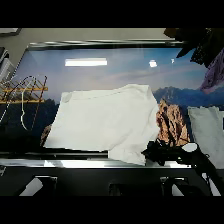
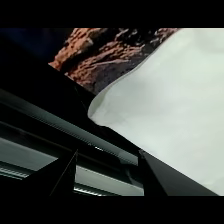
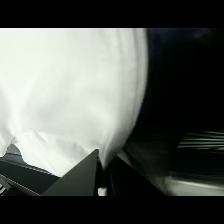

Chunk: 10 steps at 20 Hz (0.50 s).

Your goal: Fold the clothes and pants, and hang the long-sleeved shirts on hangers.

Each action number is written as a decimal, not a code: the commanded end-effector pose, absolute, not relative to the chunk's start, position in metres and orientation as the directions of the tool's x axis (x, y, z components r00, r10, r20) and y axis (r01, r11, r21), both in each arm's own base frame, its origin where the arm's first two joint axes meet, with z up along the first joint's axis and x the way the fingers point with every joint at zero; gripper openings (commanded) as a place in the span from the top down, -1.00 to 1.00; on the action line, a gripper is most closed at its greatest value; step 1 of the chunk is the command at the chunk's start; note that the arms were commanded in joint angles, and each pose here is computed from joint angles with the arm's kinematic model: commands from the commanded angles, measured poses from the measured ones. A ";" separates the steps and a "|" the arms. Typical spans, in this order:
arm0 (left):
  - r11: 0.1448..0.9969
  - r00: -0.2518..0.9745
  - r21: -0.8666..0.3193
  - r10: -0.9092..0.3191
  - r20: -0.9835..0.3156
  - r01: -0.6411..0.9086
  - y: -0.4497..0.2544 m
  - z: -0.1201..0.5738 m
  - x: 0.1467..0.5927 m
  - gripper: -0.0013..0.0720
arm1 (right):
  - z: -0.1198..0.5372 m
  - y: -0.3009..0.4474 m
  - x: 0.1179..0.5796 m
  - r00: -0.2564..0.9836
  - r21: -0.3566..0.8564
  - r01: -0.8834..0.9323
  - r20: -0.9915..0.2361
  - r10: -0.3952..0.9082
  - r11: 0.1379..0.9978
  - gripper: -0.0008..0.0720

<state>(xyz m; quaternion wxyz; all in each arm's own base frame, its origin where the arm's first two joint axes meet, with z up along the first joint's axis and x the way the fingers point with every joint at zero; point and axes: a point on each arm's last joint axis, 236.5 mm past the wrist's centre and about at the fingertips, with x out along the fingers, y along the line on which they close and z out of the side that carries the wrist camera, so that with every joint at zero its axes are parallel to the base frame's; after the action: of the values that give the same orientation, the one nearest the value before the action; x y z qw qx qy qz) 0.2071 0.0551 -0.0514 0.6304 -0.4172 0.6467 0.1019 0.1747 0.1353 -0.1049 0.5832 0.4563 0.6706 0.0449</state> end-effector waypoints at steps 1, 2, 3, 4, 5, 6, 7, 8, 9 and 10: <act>0.597 0.122 -0.396 -0.446 -0.887 -0.698 0.043 -0.074 0.187 -0.26 | -0.104 0.136 0.175 0.098 0.596 0.553 -0.740 0.665 0.582 0.89; 0.590 0.128 -0.399 -0.446 -0.886 -0.702 0.042 -0.078 0.187 -0.26 | -0.104 0.136 0.175 0.095 0.599 0.546 -0.739 0.667 0.586 0.89; 0.583 0.137 -0.402 -0.445 -0.885 -0.706 0.041 -0.080 0.188 -0.26 | -0.104 0.137 0.174 0.092 0.602 0.538 -0.737 0.669 0.590 0.89; 0.573 0.157 -0.413 -0.442 -0.883 -0.708 0.041 -0.082 0.192 -0.26 | -0.103 0.137 0.173 0.089 0.603 0.536 -0.737 0.670 0.591 0.89; 0.564 0.192 -0.445 -0.451 -0.872 -0.695 0.038 -0.083 0.200 -0.26 | -0.103 0.138 0.173 0.087 0.605 0.532 -0.735 0.673 0.592 0.89; 0.557 0.221 -0.479 -0.467 -0.856 -0.678 0.035 -0.082 0.208 -0.26 | -0.103 0.138 0.172 0.084 0.605 0.531 -0.734 0.674 0.593 0.89; 0.550 0.245 -0.504 -0.477 -0.844 -0.666 0.032 -0.081 0.215 -0.26 | -0.103 0.138 0.171 0.082 0.606 0.531 -0.733 0.675 0.592 0.89; 0.548 0.258 -0.515 -0.479 -0.839 -0.659 0.031 -0.082 0.220 -0.26 | -0.102 0.138 0.171 0.081 0.606 0.531 -0.733 0.676 0.593 0.89; 0.550 0.262 -0.515 -0.474 -0.841 -0.657 0.032 -0.084 0.223 -0.26 | -0.102 0.139 0.171 0.080 0.607 0.527 -0.732 0.677 0.594 0.89; 0.557 0.262 -0.512 -0.468 -0.844 -0.654 0.032 -0.086 0.224 -0.26 | -0.102 0.139 0.170 0.077 0.608 0.526 -0.730 0.679 0.595 0.89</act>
<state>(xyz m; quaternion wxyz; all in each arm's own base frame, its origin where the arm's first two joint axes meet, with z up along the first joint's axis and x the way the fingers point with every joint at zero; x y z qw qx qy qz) 0.2115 0.0330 -0.0825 0.6297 -0.4612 0.6201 0.0790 0.1718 0.1378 -0.1032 0.5844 0.4480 0.6739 0.0598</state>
